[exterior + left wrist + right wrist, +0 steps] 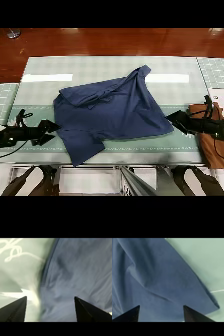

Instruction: Fold the shirts.

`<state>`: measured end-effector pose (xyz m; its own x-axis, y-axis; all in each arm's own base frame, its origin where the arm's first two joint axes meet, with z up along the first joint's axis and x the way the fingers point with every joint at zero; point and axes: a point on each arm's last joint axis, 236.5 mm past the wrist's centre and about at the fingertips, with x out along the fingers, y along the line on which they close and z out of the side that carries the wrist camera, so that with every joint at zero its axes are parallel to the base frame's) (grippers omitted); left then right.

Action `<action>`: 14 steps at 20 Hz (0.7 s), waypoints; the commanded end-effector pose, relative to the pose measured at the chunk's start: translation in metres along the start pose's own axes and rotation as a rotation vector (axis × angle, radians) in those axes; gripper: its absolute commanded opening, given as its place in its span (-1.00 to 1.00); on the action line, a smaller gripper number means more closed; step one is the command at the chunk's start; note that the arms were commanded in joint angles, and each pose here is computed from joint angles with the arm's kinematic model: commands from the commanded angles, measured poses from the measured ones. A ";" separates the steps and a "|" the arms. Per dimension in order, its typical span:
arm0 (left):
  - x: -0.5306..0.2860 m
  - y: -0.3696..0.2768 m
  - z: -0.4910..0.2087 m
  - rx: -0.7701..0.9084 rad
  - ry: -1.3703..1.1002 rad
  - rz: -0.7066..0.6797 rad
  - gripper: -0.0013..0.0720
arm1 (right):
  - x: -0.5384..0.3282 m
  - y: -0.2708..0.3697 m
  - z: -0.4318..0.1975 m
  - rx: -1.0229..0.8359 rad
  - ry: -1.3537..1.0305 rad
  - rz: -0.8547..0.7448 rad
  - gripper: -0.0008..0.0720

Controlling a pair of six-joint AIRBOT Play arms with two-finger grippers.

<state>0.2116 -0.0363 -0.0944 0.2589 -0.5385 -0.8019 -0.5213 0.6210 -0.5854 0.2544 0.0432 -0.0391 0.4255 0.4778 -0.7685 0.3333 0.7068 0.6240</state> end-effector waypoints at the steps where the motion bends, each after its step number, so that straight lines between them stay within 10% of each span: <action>1: 0.022 -0.001 0.009 0.010 -0.096 -0.037 0.94 | 0.002 0.005 -0.011 0.007 0.004 0.040 0.73; 5: 0.036 -0.028 0.011 0.121 -0.126 -0.073 0.83 | -0.028 -0.033 0.030 0.050 -0.126 -0.095 0.73; 6: 0.041 -0.029 0.006 0.139 -0.103 -0.066 0.16 | -0.035 -0.053 0.033 0.098 -0.144 -0.157 0.73; 7: 0.045 -0.029 0.000 0.148 -0.076 -0.063 -0.93 | -0.041 -0.073 0.028 0.144 -0.135 -0.219 0.74; 14: 0.039 -0.044 0.003 0.203 -0.057 -0.091 -0.91 | 0.001 -0.078 -0.027 0.140 0.157 -0.263 0.73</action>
<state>0.2421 -0.0774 -0.1084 0.3429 -0.5437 -0.7661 -0.3467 0.6847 -0.6411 0.2180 -0.0123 -0.0758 0.2828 0.3362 -0.8983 0.5361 0.7212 0.4387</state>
